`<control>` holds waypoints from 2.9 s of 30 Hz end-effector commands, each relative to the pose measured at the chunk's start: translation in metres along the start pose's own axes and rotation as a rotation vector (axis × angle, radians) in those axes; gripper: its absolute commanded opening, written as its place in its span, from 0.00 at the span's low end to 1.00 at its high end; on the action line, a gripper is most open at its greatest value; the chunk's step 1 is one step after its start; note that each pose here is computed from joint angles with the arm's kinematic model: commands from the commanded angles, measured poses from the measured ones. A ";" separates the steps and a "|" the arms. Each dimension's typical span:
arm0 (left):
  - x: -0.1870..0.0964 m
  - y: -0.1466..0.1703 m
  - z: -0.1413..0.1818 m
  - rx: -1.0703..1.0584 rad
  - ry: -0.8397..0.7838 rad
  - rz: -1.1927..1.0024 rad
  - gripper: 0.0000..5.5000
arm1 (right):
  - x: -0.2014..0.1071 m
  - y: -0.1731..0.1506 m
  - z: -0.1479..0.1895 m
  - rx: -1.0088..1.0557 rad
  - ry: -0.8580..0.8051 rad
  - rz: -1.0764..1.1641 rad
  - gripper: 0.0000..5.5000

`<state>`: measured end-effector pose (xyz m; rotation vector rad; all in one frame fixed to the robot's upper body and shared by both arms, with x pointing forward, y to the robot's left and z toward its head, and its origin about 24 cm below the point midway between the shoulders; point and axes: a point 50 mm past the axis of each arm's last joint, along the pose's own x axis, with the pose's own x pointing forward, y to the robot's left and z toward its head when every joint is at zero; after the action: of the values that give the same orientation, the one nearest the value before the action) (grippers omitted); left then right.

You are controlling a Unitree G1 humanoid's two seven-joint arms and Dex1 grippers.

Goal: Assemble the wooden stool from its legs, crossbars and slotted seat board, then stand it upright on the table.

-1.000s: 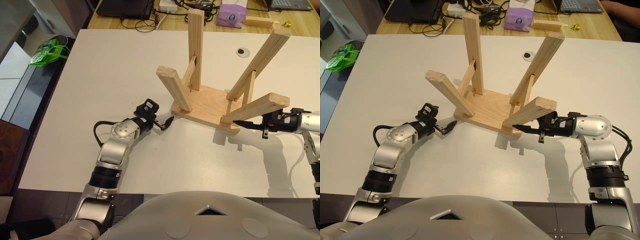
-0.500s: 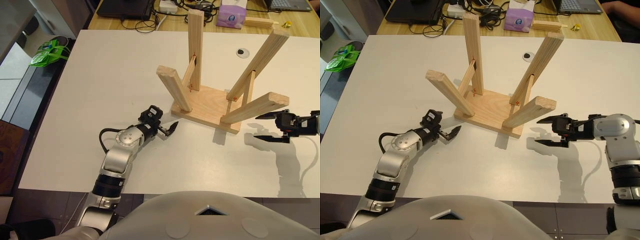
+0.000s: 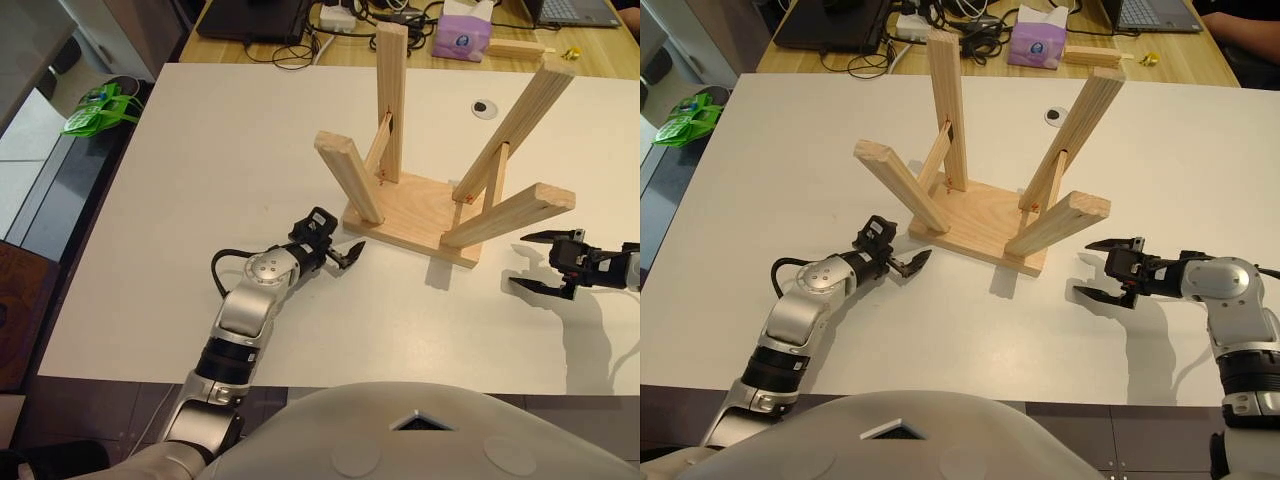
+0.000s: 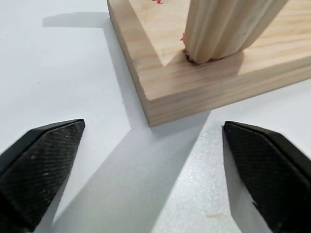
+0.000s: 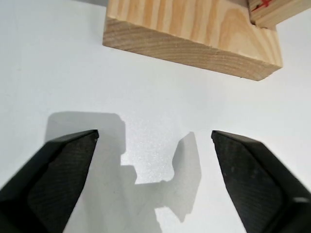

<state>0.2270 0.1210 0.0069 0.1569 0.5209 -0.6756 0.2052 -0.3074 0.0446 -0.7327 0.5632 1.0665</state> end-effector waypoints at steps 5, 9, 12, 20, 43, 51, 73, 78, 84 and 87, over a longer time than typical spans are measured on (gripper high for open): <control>-0.013 0.031 -0.034 0.125 0.181 0.130 0.71 | 0.013 0.025 -0.029 0.065 0.103 -0.011 0.51; -0.019 0.051 -0.039 0.172 0.232 0.212 0.59 | 0.023 0.030 -0.025 0.055 0.068 -0.016 0.38; -0.016 0.060 -0.047 0.168 0.247 0.266 0.50 | 0.030 0.030 -0.018 0.048 0.027 -0.022 0.28; 0.008 0.044 -0.037 0.139 0.135 0.187 0.26 | 0.043 0.030 -0.007 0.044 -0.036 -0.014 0.02; 0.006 -0.017 -0.022 0.116 0.105 -0.108 0.01 | 0.034 0.024 -0.013 0.055 -0.030 -0.050 0.00; 0.002 -0.017 -0.024 0.129 0.130 -0.108 0.01 | 0.037 0.026 -0.012 0.059 -0.038 -0.048 0.00; 0.005 -0.019 -0.021 0.112 0.114 -0.118 0.01 | 0.042 0.021 -0.002 0.009 -0.075 0.002 0.00; 0.005 -0.019 -0.023 0.109 0.115 -0.111 0.01 | 0.033 0.019 -0.007 0.010 -0.053 0.005 0.00; 0.004 -0.018 -0.023 0.106 0.117 -0.109 0.01 | 0.029 0.022 -0.007 0.015 -0.065 0.011 0.00; 0.005 -0.019 -0.022 0.104 0.113 -0.107 0.01 | 0.033 0.021 -0.005 0.010 -0.074 0.018 0.00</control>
<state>0.2227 0.1088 0.0051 0.2872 0.4833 -0.7927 0.2071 -0.2890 0.0235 -0.6965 0.4460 1.0468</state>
